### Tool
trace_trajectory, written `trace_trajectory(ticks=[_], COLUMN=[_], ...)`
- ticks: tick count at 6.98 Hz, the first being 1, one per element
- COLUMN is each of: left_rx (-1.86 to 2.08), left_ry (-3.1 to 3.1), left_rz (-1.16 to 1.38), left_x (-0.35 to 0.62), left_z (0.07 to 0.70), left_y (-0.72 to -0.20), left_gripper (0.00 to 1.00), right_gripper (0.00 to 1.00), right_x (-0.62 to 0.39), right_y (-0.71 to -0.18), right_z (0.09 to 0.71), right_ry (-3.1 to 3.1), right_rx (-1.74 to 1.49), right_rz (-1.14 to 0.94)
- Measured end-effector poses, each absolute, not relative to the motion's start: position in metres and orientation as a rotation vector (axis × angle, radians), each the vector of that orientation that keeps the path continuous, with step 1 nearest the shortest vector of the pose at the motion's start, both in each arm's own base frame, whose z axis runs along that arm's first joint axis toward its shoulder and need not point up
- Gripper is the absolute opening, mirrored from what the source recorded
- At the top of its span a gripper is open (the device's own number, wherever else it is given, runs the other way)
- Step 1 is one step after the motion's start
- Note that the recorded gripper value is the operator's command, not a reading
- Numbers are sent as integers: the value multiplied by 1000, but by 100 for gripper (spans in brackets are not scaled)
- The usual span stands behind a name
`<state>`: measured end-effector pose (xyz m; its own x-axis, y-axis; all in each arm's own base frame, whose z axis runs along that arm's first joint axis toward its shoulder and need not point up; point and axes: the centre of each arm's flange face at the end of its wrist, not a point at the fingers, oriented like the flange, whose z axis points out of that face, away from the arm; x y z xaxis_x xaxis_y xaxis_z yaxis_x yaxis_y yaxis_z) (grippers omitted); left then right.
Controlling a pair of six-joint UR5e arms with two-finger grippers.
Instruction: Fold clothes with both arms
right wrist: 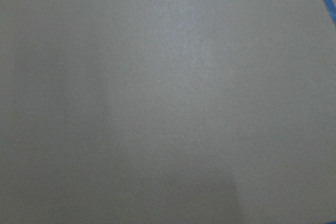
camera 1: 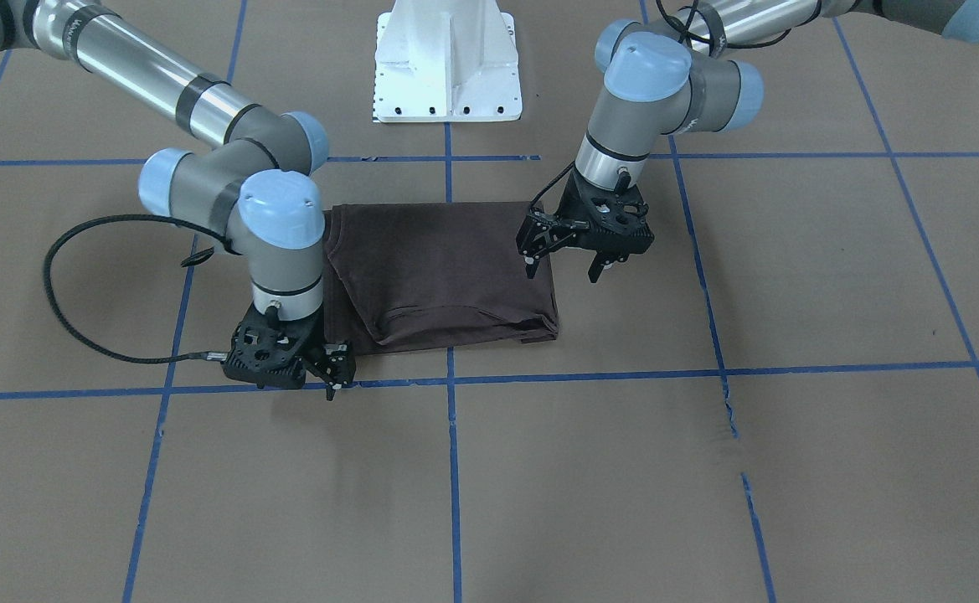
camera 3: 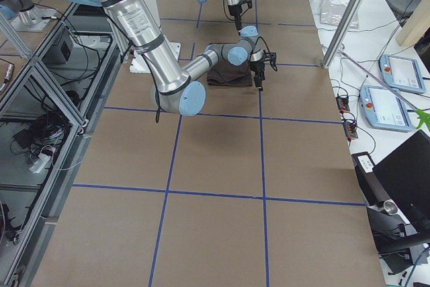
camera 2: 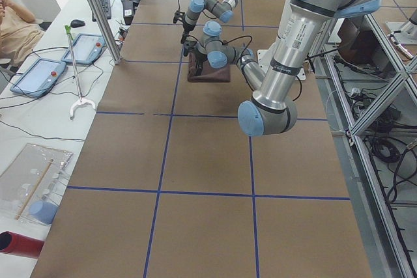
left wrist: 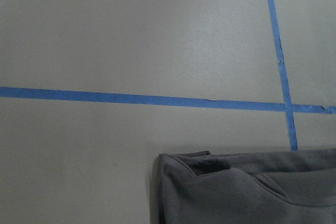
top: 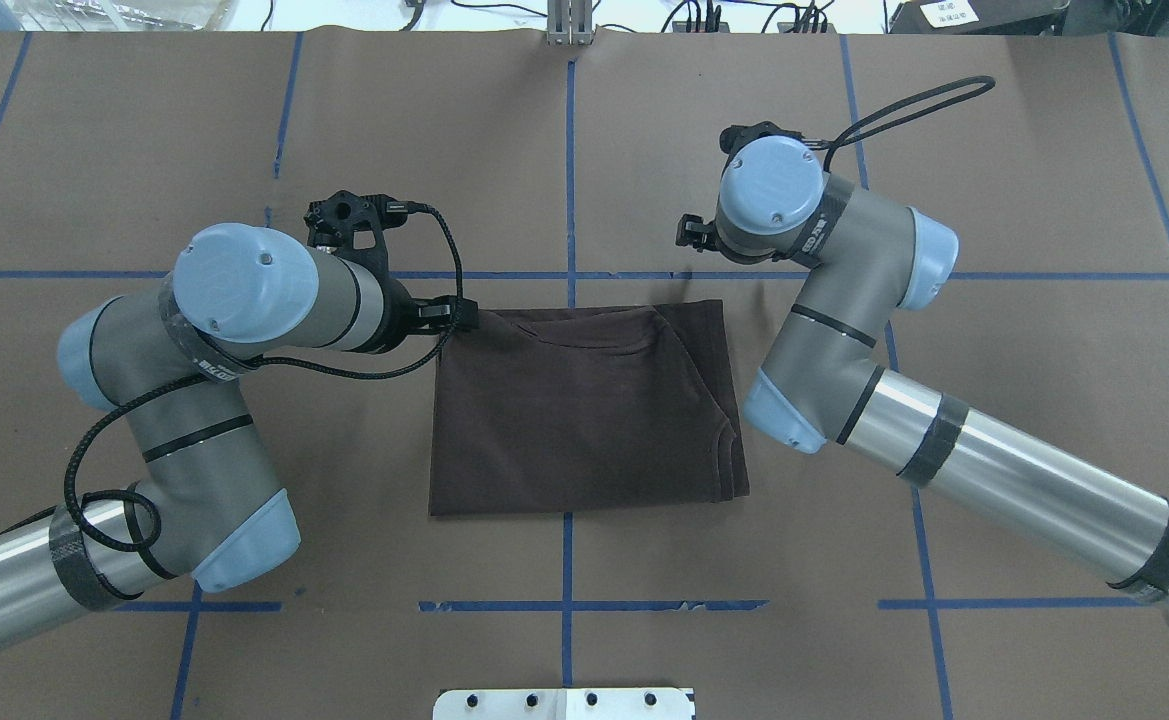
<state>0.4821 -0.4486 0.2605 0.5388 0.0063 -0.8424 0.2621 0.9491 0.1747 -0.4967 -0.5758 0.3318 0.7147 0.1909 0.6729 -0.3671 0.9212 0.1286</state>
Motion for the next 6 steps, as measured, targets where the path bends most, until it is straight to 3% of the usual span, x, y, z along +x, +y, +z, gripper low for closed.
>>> trace_trajectory(ticks=[6], left_rx=[293], left_ry=[902], left_rz=[-151], left_x=[561], left_z=[273], left_y=[-446], left_gripper=[100], right_gripper=[100], right_x=[-459], right_y=[-570], right_z=[323], right_ry=[-826], right_rx=[233], right_rz=[302])
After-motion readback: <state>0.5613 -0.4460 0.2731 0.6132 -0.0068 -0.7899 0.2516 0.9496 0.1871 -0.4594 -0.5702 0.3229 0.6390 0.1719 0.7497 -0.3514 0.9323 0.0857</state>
